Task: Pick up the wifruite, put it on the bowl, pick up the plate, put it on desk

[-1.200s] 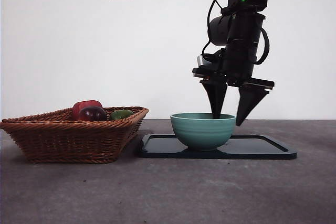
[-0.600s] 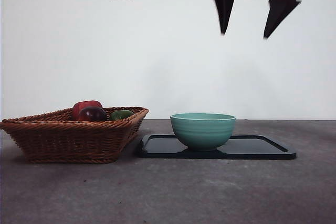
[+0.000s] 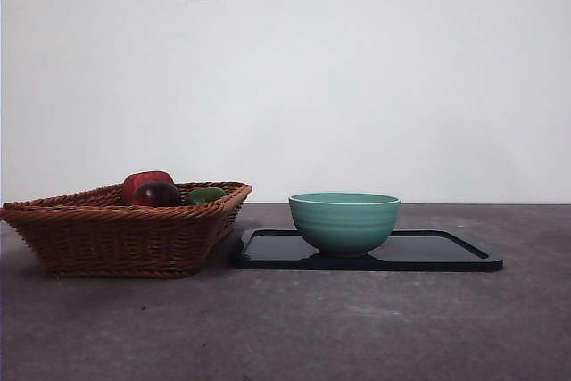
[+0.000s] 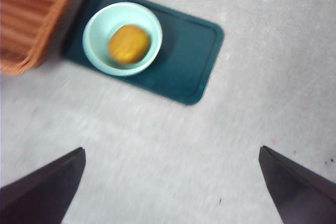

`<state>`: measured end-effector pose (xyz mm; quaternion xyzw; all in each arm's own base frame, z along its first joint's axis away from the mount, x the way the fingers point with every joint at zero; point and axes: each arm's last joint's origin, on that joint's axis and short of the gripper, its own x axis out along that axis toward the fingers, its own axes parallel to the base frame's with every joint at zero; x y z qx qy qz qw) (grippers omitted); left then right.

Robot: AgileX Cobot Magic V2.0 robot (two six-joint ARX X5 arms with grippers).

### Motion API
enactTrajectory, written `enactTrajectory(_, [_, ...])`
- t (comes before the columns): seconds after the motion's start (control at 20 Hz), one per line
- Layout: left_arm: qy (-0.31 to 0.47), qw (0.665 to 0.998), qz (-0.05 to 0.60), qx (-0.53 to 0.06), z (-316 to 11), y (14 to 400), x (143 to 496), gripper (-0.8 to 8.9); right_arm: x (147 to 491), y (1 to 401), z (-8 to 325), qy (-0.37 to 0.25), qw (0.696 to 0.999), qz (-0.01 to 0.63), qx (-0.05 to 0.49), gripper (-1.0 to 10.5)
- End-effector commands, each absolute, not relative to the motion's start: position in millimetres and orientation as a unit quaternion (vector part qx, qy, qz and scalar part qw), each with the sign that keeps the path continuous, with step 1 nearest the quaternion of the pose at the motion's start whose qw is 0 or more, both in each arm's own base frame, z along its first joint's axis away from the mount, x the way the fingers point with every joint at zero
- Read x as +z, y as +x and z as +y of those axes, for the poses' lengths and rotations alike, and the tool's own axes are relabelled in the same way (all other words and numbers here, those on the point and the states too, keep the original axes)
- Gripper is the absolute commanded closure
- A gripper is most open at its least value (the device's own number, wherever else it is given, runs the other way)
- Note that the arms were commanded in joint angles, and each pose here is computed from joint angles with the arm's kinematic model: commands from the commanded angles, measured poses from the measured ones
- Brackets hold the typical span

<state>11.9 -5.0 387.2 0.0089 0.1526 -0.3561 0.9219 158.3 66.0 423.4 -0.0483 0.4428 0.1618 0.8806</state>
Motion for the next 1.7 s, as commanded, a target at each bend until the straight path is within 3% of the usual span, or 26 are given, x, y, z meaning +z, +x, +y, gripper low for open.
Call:
enactTrajectory(0.05, [-0.001,0.922,0.144,-0.359,-4,11,391,2.15,419,117,53,-0.056,0.875,0.446,0.179,3.4])
enactTrajectory(0.35, [-0.001,0.922,0.145,-0.359,-4,11,391,2.15,389,36,20,-0.027,0.893,0.386,0.232,3.4])
enactTrajectory(0.7, [-0.007,0.922,0.147,-0.358,-4,11,391,2.15,362,-25,-7,0.004,0.917,0.3,0.264,3.5])
enactTrajectory(1.4, [-0.038,0.921,0.169,-0.35,-9,14,391,2.19,361,-31,-9,0.007,0.92,0.288,0.265,3.5])
enactTrajectory(1.7, [-0.016,0.912,0.241,-0.331,-62,46,390,2.19,361,-31,-9,0.007,0.92,0.289,0.265,3.5])
